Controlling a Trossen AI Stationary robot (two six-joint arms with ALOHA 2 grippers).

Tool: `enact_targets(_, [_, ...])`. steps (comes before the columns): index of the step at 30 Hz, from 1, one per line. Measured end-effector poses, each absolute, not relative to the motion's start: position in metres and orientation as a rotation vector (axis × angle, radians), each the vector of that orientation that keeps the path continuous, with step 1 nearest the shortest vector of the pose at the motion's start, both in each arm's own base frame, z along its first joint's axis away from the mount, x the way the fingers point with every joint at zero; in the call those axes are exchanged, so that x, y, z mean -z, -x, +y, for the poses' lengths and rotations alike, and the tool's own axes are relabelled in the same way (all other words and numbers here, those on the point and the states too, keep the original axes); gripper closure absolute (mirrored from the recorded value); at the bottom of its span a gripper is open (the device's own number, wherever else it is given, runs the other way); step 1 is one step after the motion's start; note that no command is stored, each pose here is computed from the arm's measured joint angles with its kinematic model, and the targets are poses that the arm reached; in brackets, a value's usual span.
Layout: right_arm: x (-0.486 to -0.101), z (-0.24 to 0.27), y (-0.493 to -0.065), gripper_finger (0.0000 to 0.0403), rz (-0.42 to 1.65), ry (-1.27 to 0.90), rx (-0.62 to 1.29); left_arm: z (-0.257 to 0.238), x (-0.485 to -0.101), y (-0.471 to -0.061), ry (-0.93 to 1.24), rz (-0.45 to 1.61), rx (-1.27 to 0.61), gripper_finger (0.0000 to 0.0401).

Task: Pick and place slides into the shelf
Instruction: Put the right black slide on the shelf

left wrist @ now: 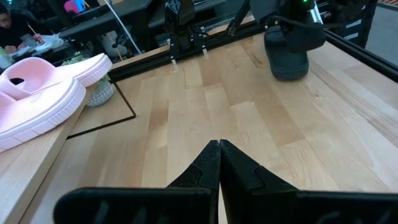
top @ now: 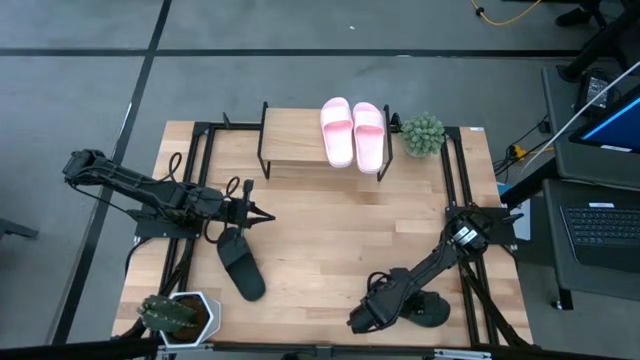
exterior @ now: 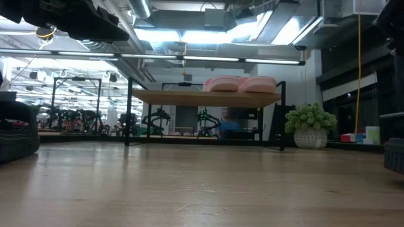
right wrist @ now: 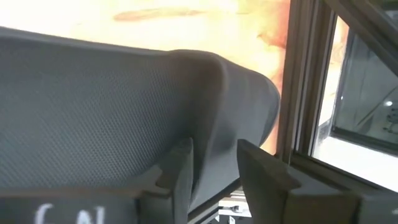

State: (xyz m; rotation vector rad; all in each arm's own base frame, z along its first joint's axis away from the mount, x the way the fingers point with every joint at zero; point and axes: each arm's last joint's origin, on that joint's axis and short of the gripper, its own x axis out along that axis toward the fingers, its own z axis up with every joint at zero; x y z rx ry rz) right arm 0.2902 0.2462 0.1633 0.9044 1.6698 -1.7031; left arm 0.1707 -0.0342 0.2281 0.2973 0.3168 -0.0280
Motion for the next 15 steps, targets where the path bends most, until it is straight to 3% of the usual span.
enact_targets(11, [-0.1635,0.2463,-0.2897,0.0382,1.678,-0.9,1.701,-0.0342,-0.2281,-0.1708,-0.297,0.316,0.028,0.0401])
enact_targets(15, [-0.1636,0.2463,-0.2897,0.0393,1.687,-0.894,1.686,-0.0342,-0.2281,-0.1708,-0.297,0.316,0.028,0.0401])
